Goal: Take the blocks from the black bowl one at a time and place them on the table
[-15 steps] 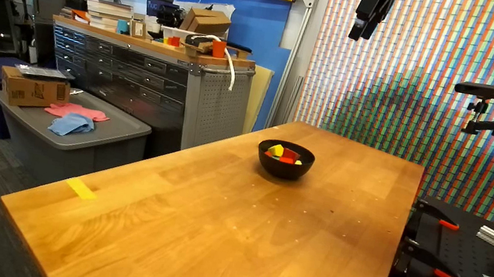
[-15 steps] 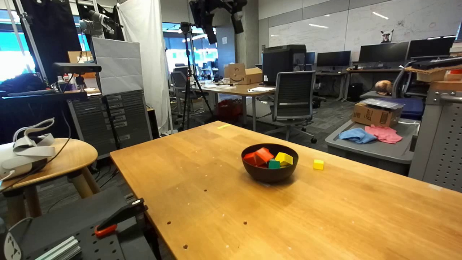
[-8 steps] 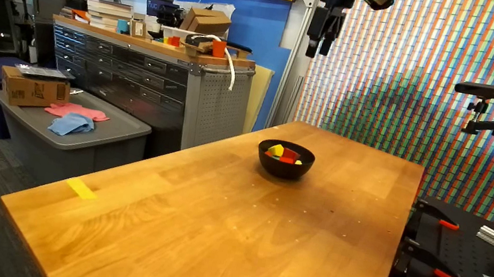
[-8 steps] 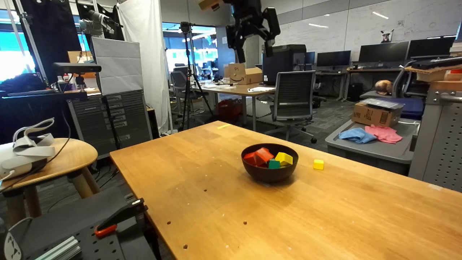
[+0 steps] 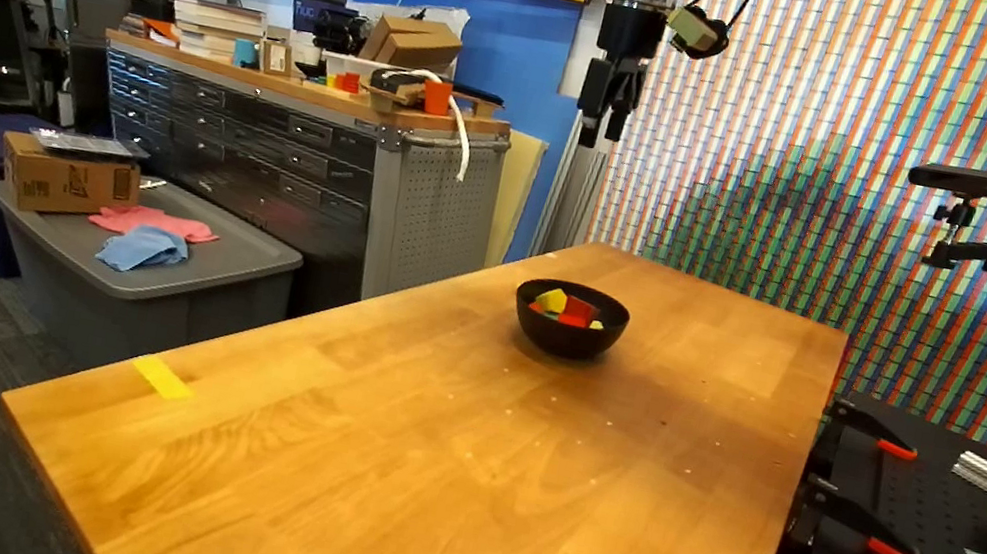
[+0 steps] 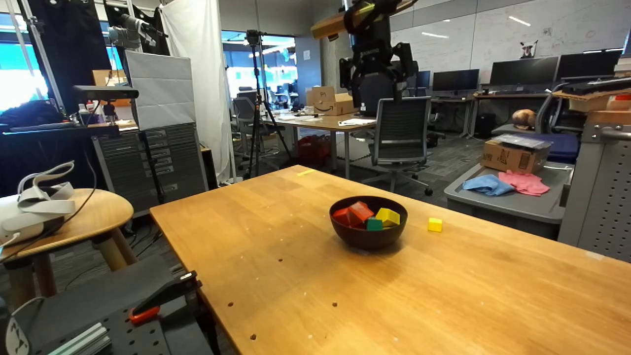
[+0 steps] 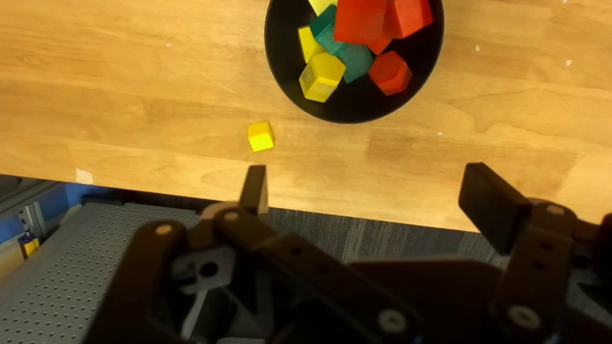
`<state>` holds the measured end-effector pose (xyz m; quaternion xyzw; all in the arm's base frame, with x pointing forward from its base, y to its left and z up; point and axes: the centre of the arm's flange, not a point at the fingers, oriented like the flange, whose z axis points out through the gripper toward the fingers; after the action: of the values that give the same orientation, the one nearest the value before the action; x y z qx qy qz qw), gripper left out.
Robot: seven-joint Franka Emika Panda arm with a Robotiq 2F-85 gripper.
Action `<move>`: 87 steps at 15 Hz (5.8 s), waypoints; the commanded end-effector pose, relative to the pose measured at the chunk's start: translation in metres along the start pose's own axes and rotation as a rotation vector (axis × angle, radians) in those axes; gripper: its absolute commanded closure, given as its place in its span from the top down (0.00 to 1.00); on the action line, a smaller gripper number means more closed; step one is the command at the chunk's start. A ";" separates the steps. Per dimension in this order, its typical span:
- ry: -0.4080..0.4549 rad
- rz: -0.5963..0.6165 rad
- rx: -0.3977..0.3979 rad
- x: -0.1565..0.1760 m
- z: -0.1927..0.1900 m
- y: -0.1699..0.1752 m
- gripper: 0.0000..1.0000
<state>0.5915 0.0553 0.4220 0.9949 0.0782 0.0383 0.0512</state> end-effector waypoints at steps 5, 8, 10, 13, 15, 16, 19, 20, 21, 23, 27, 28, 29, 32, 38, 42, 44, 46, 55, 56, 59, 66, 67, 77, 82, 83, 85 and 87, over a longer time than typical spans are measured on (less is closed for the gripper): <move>-0.103 0.090 -0.007 0.011 0.064 -0.002 1.00; -0.168 0.112 0.031 0.001 0.121 -0.005 1.00; -0.209 0.119 0.049 -0.006 0.150 -0.007 1.00; -0.256 0.114 0.099 -0.019 0.180 -0.009 1.00; -0.296 0.121 0.129 -0.024 0.198 -0.012 1.00; -0.318 0.113 0.152 -0.027 0.207 -0.014 1.00; -0.326 0.151 0.159 -0.033 0.231 -0.018 1.00; -0.313 0.169 0.161 -0.034 0.238 -0.020 0.99; -0.294 0.188 0.162 -0.034 0.243 -0.021 0.80; -0.230 0.227 0.168 -0.034 0.248 -0.026 0.68; -0.081 0.300 0.161 -0.028 0.243 -0.032 0.37; -0.060 0.311 0.158 -0.028 0.243 -0.031 0.29; -0.045 0.317 0.150 -0.028 0.240 -0.030 0.22; -0.003 0.338 0.134 -0.028 0.238 -0.028 0.17; 0.061 0.385 0.120 -0.039 0.220 -0.023 0.05; 0.058 0.405 0.096 -0.053 0.206 -0.016 0.34; 0.072 0.422 0.083 -0.058 0.197 -0.013 0.37; 0.114 0.436 0.047 -0.060 0.187 -0.009 0.51; 0.122 0.422 -0.101 -0.047 0.212 0.007 1.00; 0.116 0.412 -0.107 -0.048 0.215 0.006 1.00; 0.104 0.398 -0.113 -0.046 0.223 0.002 1.00; 0.144 0.364 -0.194 -0.023 0.233 0.001 1.00; 0.150 0.360 -0.203 -0.020 0.233 0.001 1.00; 0.143 0.268 -0.353 -0.039 0.207 -0.014 0.19; 0.155 0.284 -0.397 -0.044 0.185 -0.023 0.20; 0.164 0.280 -0.397 -0.046 0.176 -0.027 0.21; 0.203 0.252 -0.337 -0.048 0.148 -0.051 0.20; 0.218 0.208 -0.250 -0.048 0.125 -0.079 0.20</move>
<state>0.5638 0.0824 0.2470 0.9645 -0.0466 0.1535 0.2097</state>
